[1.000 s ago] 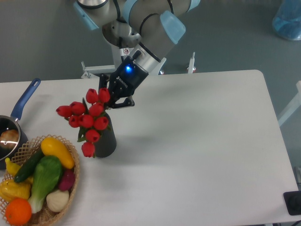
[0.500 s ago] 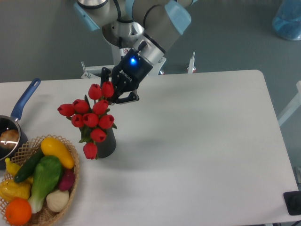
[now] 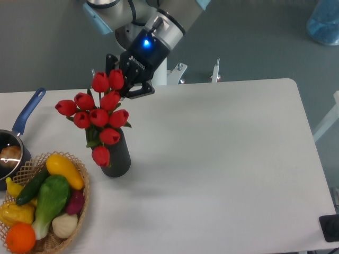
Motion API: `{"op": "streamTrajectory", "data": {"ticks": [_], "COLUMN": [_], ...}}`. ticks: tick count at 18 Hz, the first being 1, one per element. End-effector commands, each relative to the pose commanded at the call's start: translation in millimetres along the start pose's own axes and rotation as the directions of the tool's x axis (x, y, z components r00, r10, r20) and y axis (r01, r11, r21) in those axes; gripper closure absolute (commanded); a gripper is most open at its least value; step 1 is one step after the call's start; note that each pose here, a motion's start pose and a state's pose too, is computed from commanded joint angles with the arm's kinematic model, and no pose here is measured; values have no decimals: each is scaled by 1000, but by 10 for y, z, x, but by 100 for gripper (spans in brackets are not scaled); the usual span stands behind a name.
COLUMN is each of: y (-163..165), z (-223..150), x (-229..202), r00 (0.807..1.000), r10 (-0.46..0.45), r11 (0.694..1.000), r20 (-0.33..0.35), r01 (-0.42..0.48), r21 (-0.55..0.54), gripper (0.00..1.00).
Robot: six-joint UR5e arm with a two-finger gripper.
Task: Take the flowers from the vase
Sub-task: 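Lift the gripped tulips up out of the black vase, then carry the held tulips away from the vase over the table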
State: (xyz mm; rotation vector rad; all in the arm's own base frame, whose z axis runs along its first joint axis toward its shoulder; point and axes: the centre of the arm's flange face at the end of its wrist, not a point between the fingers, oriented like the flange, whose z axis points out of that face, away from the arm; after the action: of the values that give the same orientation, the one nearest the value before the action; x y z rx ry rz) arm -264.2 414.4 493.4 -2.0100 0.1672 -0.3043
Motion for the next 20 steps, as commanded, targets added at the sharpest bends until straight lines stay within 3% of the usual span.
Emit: {"op": "streamTrajectory", "data": {"ticks": [5, 12, 15, 20], "y": [-226, -295, -216, 21], "z": [-279, -773, -1028, -1063], "x": [-127, -493, -703, -979], "r00": [999, 988, 971, 943], "r10": [-32, -57, -79, -96], "r11": [997, 995, 996, 992], "r20": [24, 143, 224, 319], "r01": [30, 45, 66, 118], "r21": [71, 89, 65, -53], "gripper": [100, 100, 100, 100]}}
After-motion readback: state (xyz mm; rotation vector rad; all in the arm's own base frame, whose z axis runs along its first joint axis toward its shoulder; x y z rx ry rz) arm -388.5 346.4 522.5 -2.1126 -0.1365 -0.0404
